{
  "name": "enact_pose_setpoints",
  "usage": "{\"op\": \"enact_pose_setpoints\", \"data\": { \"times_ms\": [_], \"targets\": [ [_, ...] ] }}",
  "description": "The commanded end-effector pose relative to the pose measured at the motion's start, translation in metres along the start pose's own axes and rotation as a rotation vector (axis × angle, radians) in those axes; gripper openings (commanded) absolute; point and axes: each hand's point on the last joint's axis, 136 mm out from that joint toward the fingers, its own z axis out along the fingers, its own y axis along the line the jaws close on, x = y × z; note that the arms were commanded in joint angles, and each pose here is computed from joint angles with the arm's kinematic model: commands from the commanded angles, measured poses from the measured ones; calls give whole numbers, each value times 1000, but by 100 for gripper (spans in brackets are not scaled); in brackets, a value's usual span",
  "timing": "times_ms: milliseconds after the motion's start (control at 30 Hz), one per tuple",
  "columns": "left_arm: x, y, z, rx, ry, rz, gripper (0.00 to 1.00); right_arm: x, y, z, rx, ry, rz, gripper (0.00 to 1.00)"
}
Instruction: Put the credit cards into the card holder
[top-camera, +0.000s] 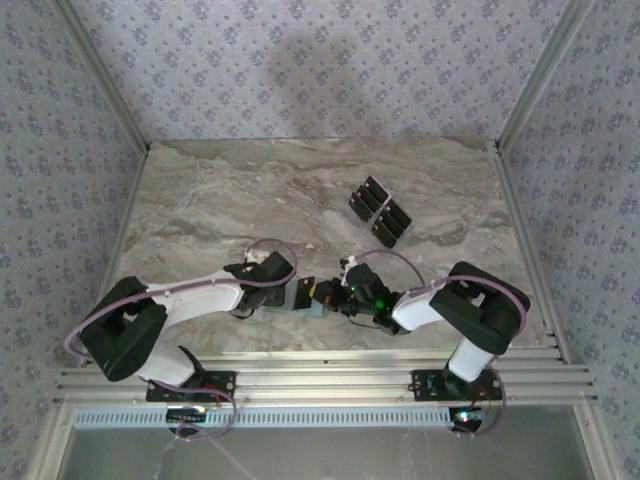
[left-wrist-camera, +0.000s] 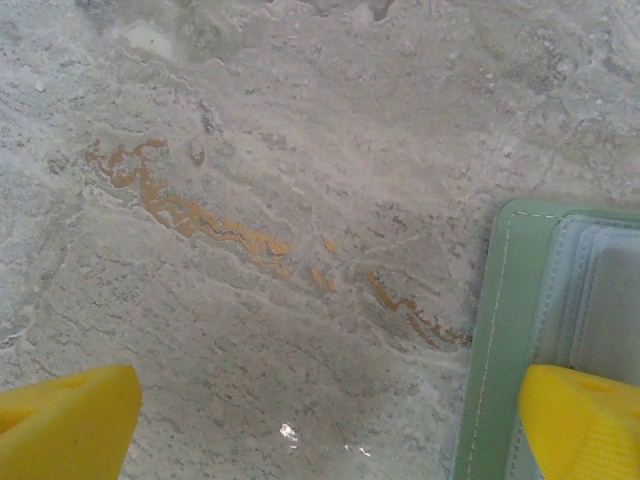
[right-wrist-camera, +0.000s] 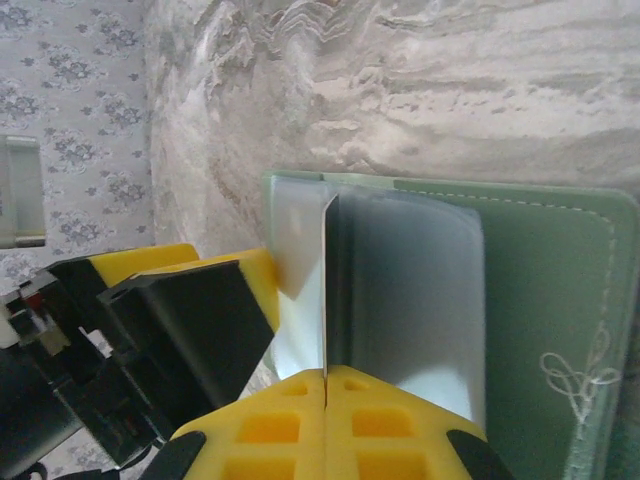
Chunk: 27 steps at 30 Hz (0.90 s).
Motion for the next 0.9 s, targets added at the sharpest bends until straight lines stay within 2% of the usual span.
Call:
{"op": "enact_pose_setpoints", "data": {
  "times_ms": [0,867],
  "targets": [
    [29,2,5,10,101,42,98,3,7,-6,-14,2,-34,0],
    [32,3,6,10,104,36,98,-1,-20,-12,70,-29,-40,0]
  ]
}}
